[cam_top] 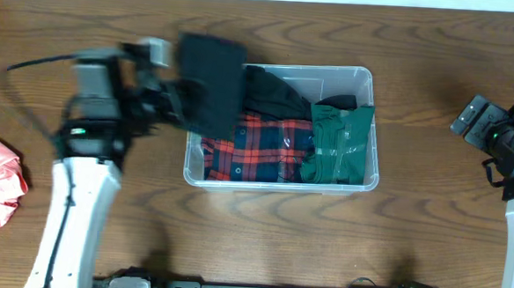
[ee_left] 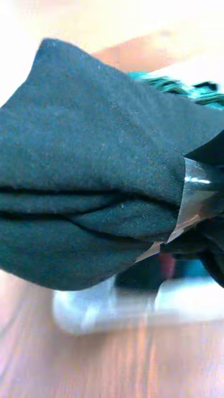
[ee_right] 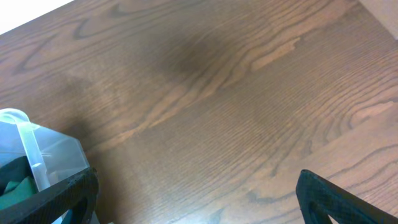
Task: Pack container
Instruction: 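Place the black garment into the bin center with the left gripper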
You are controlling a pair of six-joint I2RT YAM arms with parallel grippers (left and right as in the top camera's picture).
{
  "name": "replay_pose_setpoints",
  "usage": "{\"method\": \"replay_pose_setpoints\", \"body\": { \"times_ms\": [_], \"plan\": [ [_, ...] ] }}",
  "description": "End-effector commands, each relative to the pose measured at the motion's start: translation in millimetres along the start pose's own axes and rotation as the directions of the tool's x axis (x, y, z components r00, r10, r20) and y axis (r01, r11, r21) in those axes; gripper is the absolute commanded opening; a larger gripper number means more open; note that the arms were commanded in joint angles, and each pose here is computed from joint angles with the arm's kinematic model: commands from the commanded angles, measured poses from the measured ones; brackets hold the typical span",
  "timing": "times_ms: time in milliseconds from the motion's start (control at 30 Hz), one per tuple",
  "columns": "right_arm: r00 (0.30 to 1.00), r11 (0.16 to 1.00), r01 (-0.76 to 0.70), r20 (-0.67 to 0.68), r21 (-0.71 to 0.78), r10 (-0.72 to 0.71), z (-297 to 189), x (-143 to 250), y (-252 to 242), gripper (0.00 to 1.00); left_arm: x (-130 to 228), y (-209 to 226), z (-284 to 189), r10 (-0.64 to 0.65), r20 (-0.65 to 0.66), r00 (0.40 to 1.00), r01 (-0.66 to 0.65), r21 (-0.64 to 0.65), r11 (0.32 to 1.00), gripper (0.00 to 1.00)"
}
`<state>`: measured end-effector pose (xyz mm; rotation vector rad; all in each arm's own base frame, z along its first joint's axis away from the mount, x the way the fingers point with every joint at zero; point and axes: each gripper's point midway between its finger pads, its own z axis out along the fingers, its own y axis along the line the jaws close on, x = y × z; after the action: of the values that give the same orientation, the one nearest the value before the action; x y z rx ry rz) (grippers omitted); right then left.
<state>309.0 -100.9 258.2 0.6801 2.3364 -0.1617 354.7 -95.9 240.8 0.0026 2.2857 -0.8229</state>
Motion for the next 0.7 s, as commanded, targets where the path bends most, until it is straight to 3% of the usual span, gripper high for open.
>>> {"method": "replay_pose_setpoints", "body": {
  "times_ms": [0,233,467,500,667],
  "plan": [
    [1.0,1.0,0.013,-0.007,-0.002,-0.013,0.7,1.4,-0.1,0.99,34.8,-21.5,35.5,0.023,-0.112,0.993,-0.031,-0.069,0.997,0.06],
    [1.0,1.0,0.013,-0.012,-0.022,-0.013,0.7,2.4,3.4,0.99,88.1,-63.6,100.1,-0.062,-0.257,0.965,0.053,-0.043,0.998,0.06],
    [1.0,1.0,0.013,-0.015,-0.022,-0.014,0.7,3.1,3.3,0.99,116.0,-39.0,138.6,-0.236,-0.286,0.929,0.183,-0.199,0.963,0.06],
    [1.0,1.0,0.013,-0.016,-0.022,-0.014,0.7,3.2,3.3,0.99,118.3,-36.8,140.7,-0.239,-0.292,0.926,0.183,-0.206,0.961,0.12],
    [1.0,1.0,0.013,-0.017,-0.022,-0.014,0.7,3.4,3.2,0.99,97.3,-39.3,128.7,-0.146,-0.256,0.956,0.107,-0.161,0.981,0.91]
  ]
}}
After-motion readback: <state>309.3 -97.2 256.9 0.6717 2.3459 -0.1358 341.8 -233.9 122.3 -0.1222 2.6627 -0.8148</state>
